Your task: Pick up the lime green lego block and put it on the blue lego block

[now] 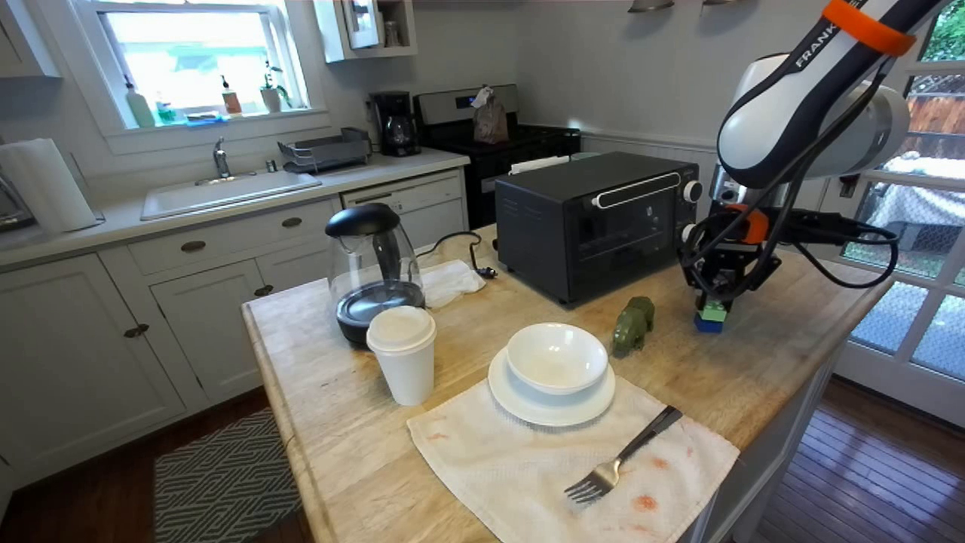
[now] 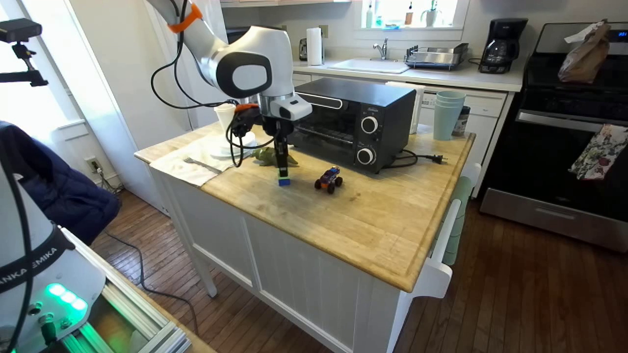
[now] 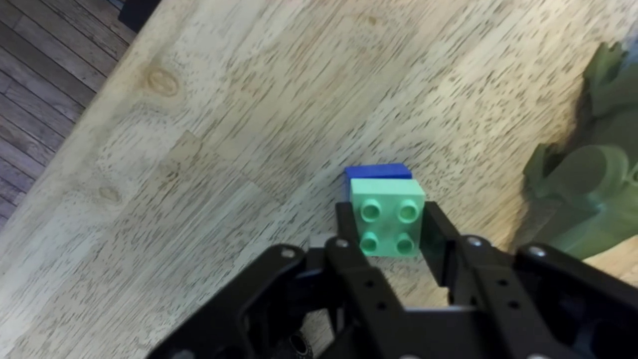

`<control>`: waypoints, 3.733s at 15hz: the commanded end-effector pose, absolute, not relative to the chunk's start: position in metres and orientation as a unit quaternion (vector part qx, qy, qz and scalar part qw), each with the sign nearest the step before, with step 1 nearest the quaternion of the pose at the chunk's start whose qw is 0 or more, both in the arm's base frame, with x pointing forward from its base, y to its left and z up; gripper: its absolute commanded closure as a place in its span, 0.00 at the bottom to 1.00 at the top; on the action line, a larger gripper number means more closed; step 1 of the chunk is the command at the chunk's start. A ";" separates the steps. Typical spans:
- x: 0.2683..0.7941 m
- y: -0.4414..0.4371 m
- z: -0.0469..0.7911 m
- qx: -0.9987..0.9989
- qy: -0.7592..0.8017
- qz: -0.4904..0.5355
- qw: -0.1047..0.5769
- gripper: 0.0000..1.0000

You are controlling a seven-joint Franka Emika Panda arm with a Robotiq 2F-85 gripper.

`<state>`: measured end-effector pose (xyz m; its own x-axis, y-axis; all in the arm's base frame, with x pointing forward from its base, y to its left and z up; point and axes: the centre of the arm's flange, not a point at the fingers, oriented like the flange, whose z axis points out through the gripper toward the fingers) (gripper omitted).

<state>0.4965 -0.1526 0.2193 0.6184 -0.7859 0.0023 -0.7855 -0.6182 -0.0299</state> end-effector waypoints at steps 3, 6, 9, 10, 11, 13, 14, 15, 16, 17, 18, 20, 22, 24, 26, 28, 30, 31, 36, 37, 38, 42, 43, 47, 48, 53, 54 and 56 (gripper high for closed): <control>0.491 -0.152 0.212 -0.905 0.425 -0.023 0.017 0.89; 0.491 -0.152 0.217 -0.910 0.414 -0.032 0.016 0.89; 0.492 -0.152 0.217 -0.918 0.395 -0.032 0.011 0.89; 0.493 -0.151 0.217 -0.922 0.386 -0.030 0.009 0.89; 0.493 -0.151 0.216 -0.926 0.376 -0.028 0.005 0.89; 0.494 -0.151 0.214 -0.932 0.363 -0.024 0.000 0.89; 0.495 -0.151 0.213 -0.933 0.358 -0.021 -0.004 0.89; 0.495 -0.151 0.212 -0.935 0.354 -0.020 -0.006 0.89; 0.495 -0.151 0.211 -0.937 0.349 -0.018 -0.010 0.89; 0.495 -0.151 0.211 -0.937 0.347 -0.019 -0.012 0.89; 0.495 -0.150 0.211 -0.938 0.346 -0.018 -0.013 0.89; 0.496 -0.150 0.210 -0.938 0.345 -0.017 -0.015 0.89; 0.497 -0.149 0.208 -0.938 0.345 -0.013 -0.015 0.89; 0.498 -0.150 0.206 -0.940 0.341 -0.010 -0.016 0.89; 0.498 -0.150 0.205 -0.940 0.342 -0.008 -0.015 0.89; 0.498 -0.150 0.206 -0.940 0.342 -0.006 -0.015 0.86; 0.498 -0.150 0.207 -0.940 0.342 -0.005 -0.013 0.38; 0.497 -0.150 0.206 -0.940 0.342 -0.002 -0.013 0.33; 0.493 -0.150 0.198 -0.940 0.341 0.007 -0.012 0.01; 0.493 -0.150 0.198 -0.940 0.340 0.007 -0.012 0.00; 0.493 -0.150 0.198 -0.940 0.340 0.006 -0.012 0.00; 0.492 -0.150 0.202 -0.941 0.339 -0.001 -0.011 0.00; 0.492 -0.151 0.204 -0.940 0.341 -0.005 -0.009 0.00; 0.494 -0.155 0.210 -0.937 0.349 -0.019 -0.007 0.04; 0.494 -0.156 0.211 -0.936 0.350 -0.022 -0.006 0.12; 0.496 -0.155 0.212 -0.936 0.352 -0.022 -0.002 0.50; 0.495 -0.155 0.212 -0.935 0.353 -0.023 -0.002 0.59; 0.495 -0.155 0.213 -0.935 0.353 -0.025 -0.001 0.73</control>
<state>0.4959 -0.1530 0.2076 0.7538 -0.6562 0.0352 -0.6567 -0.7541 0.0056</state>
